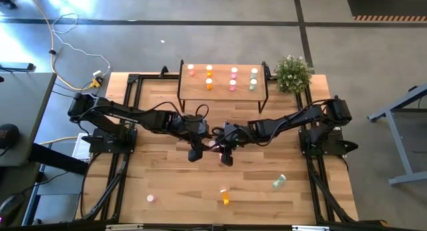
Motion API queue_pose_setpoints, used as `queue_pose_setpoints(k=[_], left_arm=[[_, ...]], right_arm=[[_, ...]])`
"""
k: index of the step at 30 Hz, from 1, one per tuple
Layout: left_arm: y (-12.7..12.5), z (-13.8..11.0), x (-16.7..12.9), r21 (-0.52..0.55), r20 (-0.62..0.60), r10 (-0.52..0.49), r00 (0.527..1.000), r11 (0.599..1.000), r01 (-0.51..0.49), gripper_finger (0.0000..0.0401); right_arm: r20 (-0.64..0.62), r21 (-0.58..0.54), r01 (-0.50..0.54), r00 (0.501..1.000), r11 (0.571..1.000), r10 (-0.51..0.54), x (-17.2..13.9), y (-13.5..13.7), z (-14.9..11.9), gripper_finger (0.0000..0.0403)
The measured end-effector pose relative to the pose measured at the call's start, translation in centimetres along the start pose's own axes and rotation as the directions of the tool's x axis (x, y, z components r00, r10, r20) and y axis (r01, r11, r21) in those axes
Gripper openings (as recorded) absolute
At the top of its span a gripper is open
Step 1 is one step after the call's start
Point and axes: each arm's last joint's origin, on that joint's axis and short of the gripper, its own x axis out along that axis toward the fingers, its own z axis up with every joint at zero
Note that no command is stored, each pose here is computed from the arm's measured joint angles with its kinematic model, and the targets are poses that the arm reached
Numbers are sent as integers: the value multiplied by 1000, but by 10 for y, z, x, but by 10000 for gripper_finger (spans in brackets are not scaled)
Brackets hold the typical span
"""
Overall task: Pick and place medicine bottles onto shelf by color
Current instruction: Put the right red pill bottle on the shelf aligned with the other red pill bottle
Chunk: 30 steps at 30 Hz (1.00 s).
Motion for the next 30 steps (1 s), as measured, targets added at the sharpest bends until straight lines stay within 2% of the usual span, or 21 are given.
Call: queue_pose_setpoints(k=[5, 11, 16, 25, 30], left_arm=[[3, -2, 6, -6, -18, 10, 1000, 1000, -10, 227], [6, 2, 6, -15, 13, -16, 1000, 1000, 16, 223], [7, 1, 6, -19, -2, -53, 999, 998, 53, 192], [6, 2, 6, -10, 8, -56, 998, 998, 56, 132], [6, 2, 6, -9, 5, -72, 997, 997, 72, 112]], right_arm=[[3, 0, 0, 1000, 1000, 0, 0, 0, 0, 87], [7, 0, 0, 1000, 1000, 0, 0, 0, 1, 87], [8, 0, 0, 1000, 1000, 0, 0, 0, 1, 87], [10, 0, 0, 1000, 1000, 0, 0, 0, 1, 87], [10, 0, -1, 1000, 1000, 1, 0, 0, 1, 87]])
